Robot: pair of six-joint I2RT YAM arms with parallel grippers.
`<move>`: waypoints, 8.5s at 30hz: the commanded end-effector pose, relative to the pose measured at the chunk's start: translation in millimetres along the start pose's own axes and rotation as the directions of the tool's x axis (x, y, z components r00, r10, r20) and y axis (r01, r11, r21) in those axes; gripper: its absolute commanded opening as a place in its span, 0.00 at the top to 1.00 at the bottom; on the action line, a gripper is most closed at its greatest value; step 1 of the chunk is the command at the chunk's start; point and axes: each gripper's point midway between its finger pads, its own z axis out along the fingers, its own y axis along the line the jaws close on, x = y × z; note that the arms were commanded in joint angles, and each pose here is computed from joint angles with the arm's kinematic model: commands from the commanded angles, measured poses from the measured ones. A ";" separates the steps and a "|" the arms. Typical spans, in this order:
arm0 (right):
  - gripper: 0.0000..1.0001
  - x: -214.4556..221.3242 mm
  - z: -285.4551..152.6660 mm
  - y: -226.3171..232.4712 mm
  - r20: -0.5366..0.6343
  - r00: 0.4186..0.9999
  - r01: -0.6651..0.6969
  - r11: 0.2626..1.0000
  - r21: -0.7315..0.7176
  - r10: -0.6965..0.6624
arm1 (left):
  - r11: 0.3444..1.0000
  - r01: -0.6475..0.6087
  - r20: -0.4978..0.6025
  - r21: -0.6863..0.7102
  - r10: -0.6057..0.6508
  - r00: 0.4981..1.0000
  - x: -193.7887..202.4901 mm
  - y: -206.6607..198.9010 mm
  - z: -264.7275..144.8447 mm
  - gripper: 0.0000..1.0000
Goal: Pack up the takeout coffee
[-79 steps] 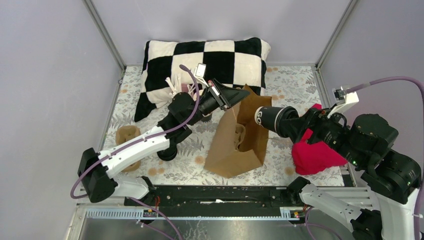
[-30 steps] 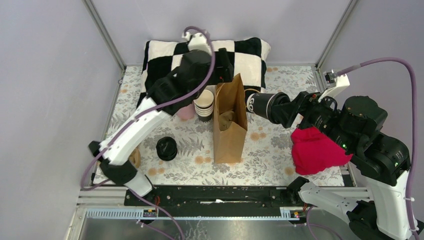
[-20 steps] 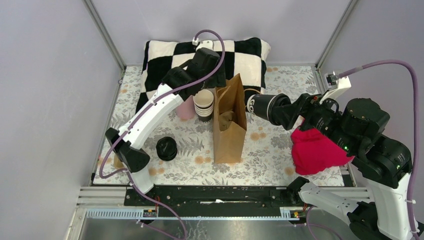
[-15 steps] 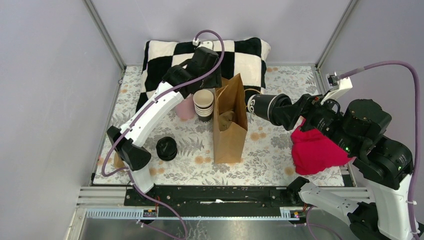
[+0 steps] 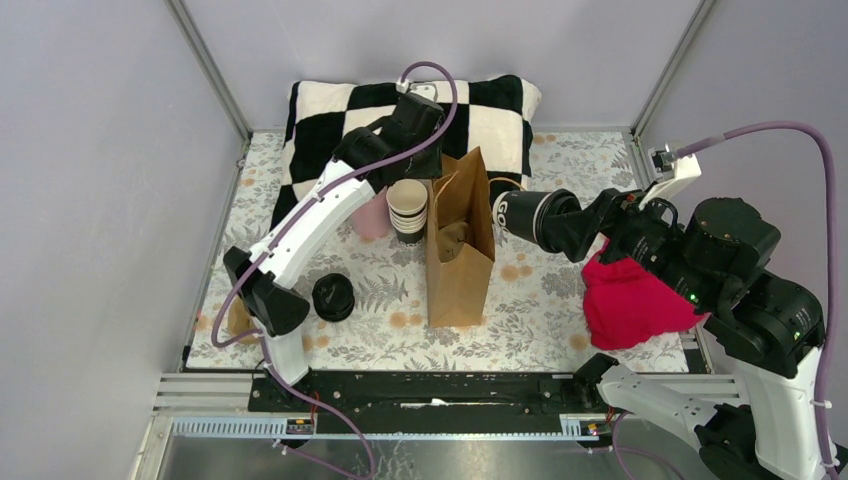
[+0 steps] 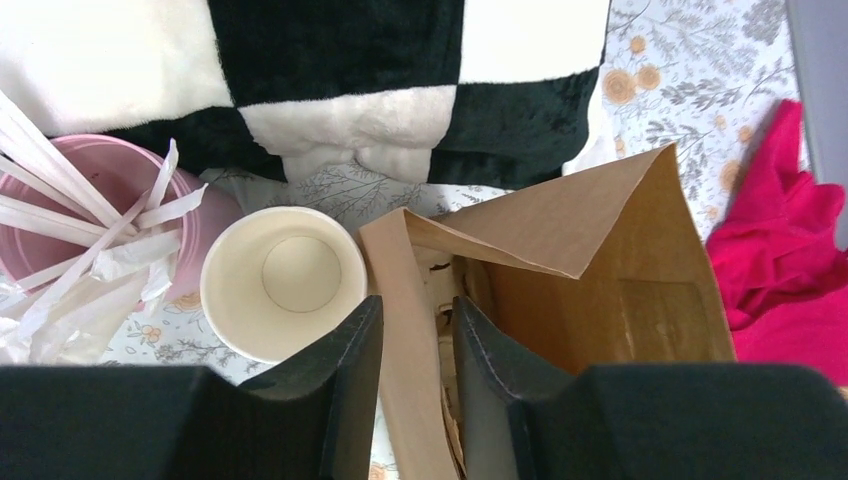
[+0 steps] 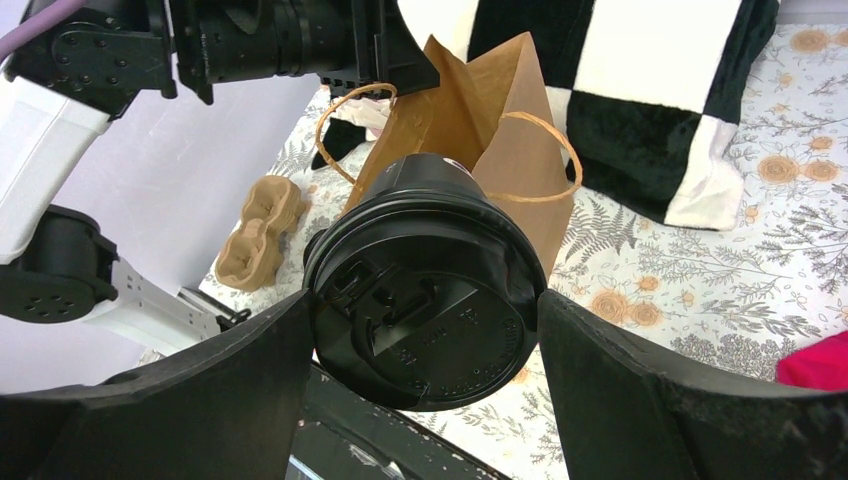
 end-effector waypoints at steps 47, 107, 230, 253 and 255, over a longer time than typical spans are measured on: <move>0.17 -0.9 4.3 8.0 -0.063 0.996 -0.064 0.998 0.011 0.065 | 0.896 0.195 0.546 0.399 -0.403 0.734 -57.8 -108.3 -123.7 1.00; 0.17 74.7 82.2 -65.6 -0.214 0.974 0.133 0.953 0.273 -0.075 | 0.813 0.110 0.466 0.572 -0.433 0.772 -6.4 -149.6 -128.8 1.00; 0.18 145.1 114.3 -60.0 -0.493 0.860 0.215 0.969 0.121 -0.129 | 0.910 0.130 -0.243 0.393 -0.034 0.969 38.2 -55.7 -71.7 0.19; 0.18 131.9 90.9 -53.1 -0.460 0.881 0.185 0.976 0.113 -0.113 | 0.736 -0.288 -0.005 0.613 0.368 0.930 19.2 -114.2 -22.0 0.13; 0.18 132.7 91.0 -52.0 -0.462 0.880 0.178 0.978 0.110 -0.108 | 0.737 -0.296 0.002 0.608 0.371 0.929 22.0 -118.6 -22.9 0.10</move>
